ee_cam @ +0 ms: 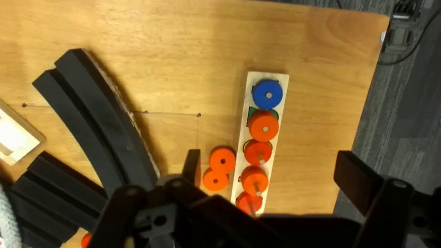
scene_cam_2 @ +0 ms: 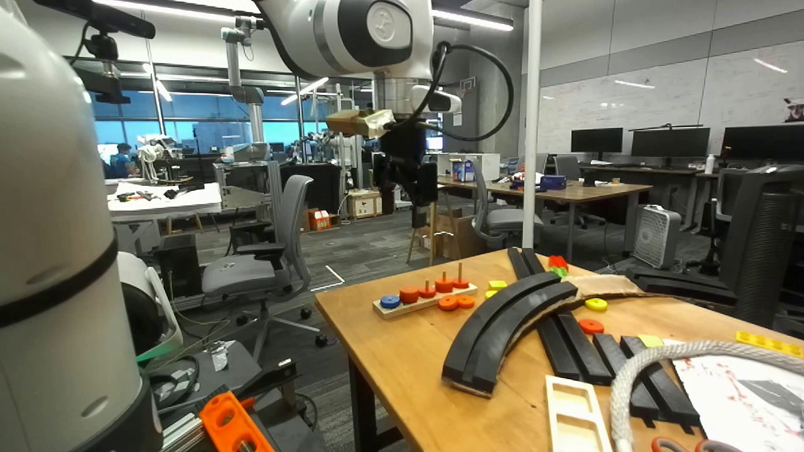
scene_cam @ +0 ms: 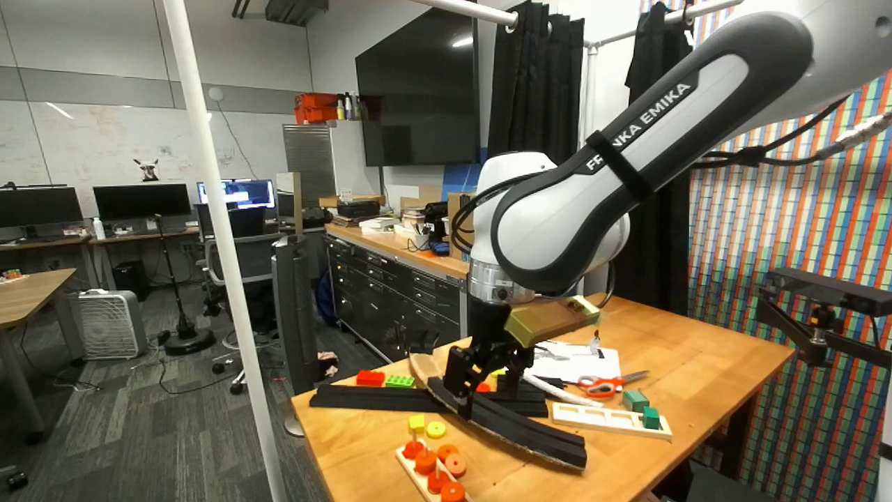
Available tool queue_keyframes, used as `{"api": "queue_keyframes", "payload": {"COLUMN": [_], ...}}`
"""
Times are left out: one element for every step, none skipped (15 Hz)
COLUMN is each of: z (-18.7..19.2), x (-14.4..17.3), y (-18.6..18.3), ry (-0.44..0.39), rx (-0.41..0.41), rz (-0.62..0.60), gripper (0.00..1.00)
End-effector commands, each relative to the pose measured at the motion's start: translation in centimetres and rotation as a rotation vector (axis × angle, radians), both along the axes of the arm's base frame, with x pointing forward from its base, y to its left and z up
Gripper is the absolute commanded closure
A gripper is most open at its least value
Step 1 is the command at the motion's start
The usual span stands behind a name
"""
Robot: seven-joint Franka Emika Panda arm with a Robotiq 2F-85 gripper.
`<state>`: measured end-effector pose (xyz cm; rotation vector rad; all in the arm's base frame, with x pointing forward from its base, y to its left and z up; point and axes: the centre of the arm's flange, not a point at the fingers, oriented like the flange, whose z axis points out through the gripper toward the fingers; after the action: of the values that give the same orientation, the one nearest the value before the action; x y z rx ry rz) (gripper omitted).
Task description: Put the yellow ring on the wooden platform
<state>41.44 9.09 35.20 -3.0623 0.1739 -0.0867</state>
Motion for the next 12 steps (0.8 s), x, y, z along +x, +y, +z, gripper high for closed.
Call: {"api": "queue_keyframes", "payload": {"z": [-1.3,-1.5,-1.9,-2.4,-2.9,-3.5,-4.0,-4.6,-5.1,-5.7,-6.1,-6.6], "x": [5.1,6.3,7.3,8.4,9.3,10.2,10.9,11.7,12.4,13.2,13.8,14.5], "y": [-1.4,-1.9,-2.1,-2.3,-2.5,-2.7,-2.8,-2.9,-2.9,-2.8,-2.8,-2.9], "ry": [-0.085,-0.101,-0.11,-0.111,-0.109,-0.101,-0.097,-0.084,-0.077,-0.066,-0.062,-0.057], "rx": [0.04,0.061,0.068,0.071,0.075,0.084,0.09,0.095,0.098,0.1,0.099,0.095], "rz": [-0.074,-0.093,-0.113,-0.138,-0.155,-0.167,-0.179,-0.19,-0.2,-0.208,-0.215,-0.224], "gripper": [0.0,0.0,0.0,0.0,0.0,0.0,0.0,0.0,0.0,0.0,0.0,0.0]}}
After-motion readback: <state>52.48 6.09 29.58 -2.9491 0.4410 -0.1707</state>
